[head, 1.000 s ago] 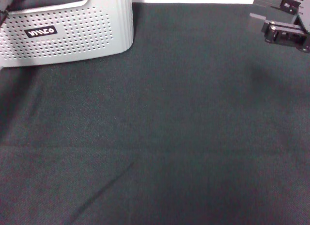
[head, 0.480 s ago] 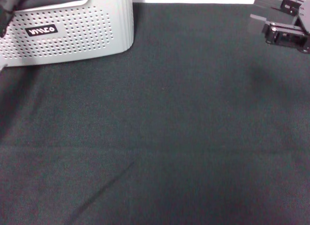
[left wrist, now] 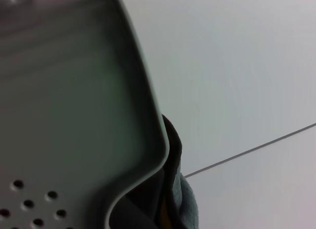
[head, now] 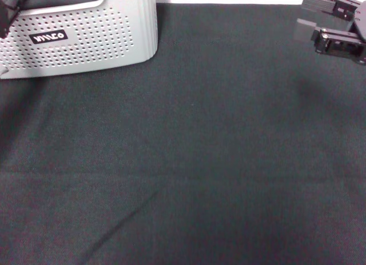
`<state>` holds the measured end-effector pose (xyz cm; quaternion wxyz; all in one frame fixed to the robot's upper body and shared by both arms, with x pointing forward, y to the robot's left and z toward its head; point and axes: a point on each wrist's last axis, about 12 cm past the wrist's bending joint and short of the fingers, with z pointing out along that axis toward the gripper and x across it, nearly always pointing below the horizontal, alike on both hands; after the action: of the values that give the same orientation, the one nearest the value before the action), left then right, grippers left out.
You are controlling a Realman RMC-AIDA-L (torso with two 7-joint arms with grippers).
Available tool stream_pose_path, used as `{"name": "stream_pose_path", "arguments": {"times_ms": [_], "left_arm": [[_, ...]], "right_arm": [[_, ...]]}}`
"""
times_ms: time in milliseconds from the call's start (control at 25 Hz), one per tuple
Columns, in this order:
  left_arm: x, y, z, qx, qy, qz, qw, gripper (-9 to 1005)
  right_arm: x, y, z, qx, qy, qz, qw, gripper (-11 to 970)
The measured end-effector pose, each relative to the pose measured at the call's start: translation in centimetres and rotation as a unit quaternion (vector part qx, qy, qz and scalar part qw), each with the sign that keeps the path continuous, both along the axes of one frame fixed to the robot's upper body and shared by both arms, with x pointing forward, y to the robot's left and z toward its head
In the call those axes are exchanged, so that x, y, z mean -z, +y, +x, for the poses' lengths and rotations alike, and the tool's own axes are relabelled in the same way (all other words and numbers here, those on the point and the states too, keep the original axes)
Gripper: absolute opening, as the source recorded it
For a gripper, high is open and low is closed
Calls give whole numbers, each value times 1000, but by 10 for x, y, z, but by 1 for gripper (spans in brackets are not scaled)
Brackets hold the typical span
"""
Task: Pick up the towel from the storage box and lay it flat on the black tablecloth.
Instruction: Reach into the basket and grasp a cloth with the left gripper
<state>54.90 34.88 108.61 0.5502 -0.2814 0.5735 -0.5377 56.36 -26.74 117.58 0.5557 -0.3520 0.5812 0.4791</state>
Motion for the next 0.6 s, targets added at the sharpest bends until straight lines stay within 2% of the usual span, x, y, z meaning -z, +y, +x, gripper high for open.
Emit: {"name": "stream_pose_path", "arguments": {"times_ms": [600], "left_arm": [[-2,-1,4,15,16,-31,999,757]], "right_arm": [[1,-1,-1,2,0,0,1000,855]]}}
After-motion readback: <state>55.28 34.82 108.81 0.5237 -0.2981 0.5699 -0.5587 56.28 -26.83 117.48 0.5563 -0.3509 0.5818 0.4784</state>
